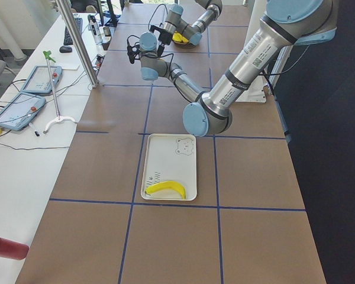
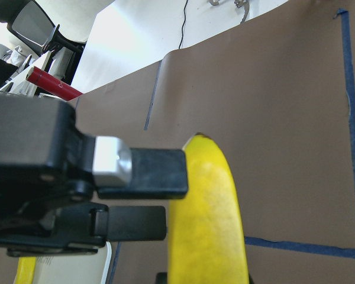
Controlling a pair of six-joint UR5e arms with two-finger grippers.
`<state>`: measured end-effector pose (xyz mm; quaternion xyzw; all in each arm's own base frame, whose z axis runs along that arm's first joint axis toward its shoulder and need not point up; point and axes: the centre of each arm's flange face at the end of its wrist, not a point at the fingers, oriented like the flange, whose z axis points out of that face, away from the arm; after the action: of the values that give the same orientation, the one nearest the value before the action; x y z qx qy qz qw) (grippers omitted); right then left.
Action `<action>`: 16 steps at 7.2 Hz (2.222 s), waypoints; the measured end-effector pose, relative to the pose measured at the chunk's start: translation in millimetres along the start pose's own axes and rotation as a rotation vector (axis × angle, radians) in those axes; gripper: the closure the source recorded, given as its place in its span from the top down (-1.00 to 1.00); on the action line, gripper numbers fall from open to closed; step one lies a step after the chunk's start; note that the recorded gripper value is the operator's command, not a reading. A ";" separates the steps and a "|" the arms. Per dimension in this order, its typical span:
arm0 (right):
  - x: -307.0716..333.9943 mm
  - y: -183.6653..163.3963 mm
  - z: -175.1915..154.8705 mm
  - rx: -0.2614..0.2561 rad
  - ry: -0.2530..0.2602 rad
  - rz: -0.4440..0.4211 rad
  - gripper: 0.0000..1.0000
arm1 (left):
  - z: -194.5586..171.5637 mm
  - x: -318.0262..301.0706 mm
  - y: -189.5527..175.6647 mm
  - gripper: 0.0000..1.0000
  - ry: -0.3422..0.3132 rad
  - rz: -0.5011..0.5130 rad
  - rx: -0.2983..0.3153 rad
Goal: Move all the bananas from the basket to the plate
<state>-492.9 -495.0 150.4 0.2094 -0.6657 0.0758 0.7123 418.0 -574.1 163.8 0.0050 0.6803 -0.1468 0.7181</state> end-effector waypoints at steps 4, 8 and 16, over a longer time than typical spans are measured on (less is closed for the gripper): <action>-5.5 3.1 1.2 0.003 -0.011 0.002 -0.95 | 10.8 -1.6 10.4 0.33 -0.003 0.001 -0.010; -9.6 8.4 3.2 0.007 -0.016 0.000 -0.51 | 11.7 0.1 11.7 -0.99 -0.002 -0.002 -0.012; 21.3 -39.9 -41.5 -0.082 -0.006 0.019 0.99 | 6.4 -7.8 6.8 -1.00 -0.013 -0.025 -0.002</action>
<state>-437.2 -518.1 162.3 0.1741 -0.6722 0.0546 0.7176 425.5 -567.3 170.6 -0.0053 0.6756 -0.1553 0.7207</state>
